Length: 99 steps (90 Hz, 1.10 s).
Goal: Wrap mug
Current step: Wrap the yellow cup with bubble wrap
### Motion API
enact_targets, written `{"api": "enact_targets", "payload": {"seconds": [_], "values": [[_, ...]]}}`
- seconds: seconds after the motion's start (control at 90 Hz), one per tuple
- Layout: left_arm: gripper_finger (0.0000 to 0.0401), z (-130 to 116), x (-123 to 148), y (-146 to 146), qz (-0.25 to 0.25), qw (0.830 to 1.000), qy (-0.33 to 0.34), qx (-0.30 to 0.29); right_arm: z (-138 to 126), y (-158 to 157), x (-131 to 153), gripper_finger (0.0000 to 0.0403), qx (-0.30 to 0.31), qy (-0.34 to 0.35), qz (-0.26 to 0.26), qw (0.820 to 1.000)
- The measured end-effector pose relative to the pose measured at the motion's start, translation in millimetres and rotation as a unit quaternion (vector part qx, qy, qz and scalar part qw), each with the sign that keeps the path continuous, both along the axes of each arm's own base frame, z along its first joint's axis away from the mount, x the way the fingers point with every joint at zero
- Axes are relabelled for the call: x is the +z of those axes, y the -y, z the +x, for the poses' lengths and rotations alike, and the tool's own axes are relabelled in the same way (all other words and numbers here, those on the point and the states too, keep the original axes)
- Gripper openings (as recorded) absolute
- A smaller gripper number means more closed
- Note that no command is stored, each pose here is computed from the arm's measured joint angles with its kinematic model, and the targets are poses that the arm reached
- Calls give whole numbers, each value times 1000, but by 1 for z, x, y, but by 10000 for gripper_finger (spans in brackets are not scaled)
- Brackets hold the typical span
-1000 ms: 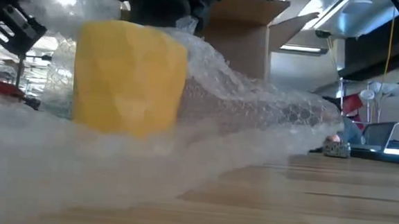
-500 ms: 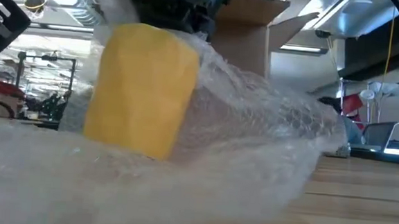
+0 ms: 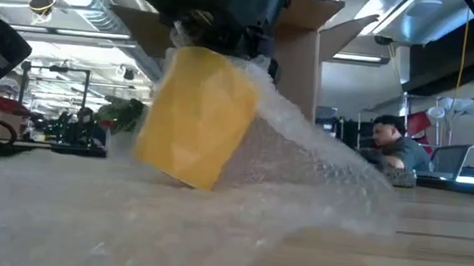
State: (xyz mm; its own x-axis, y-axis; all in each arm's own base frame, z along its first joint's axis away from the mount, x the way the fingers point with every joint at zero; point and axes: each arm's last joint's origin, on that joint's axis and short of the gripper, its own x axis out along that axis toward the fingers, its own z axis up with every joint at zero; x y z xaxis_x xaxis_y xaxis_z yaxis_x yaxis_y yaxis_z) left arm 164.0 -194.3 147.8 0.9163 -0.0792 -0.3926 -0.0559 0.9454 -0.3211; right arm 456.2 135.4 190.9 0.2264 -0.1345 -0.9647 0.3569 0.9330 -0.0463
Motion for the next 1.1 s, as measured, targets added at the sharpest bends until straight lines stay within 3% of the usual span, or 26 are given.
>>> {"api": "enact_targets", "payload": {"seconds": [0.233, 0.6, 0.856, 1.1], "values": [[0, -1, -2, -1, 8, 1000, -6, 0, -13, 4, -1, 0, -18, -64, -19, 998], [0, -1, -2, -1, 10, 1000, -7, 0, 3, -4, 24, 0, 22, 19, 55, 998], [0, -1, -2, -1, 11, 1000, -7, 0, -4, -2, 56, 0, 23, 3, 52, 998], [0, -1, -2, -1, 10, 1000, -7, 0, -14, 2, 69, 0, 17, -32, 26, 999]]}}
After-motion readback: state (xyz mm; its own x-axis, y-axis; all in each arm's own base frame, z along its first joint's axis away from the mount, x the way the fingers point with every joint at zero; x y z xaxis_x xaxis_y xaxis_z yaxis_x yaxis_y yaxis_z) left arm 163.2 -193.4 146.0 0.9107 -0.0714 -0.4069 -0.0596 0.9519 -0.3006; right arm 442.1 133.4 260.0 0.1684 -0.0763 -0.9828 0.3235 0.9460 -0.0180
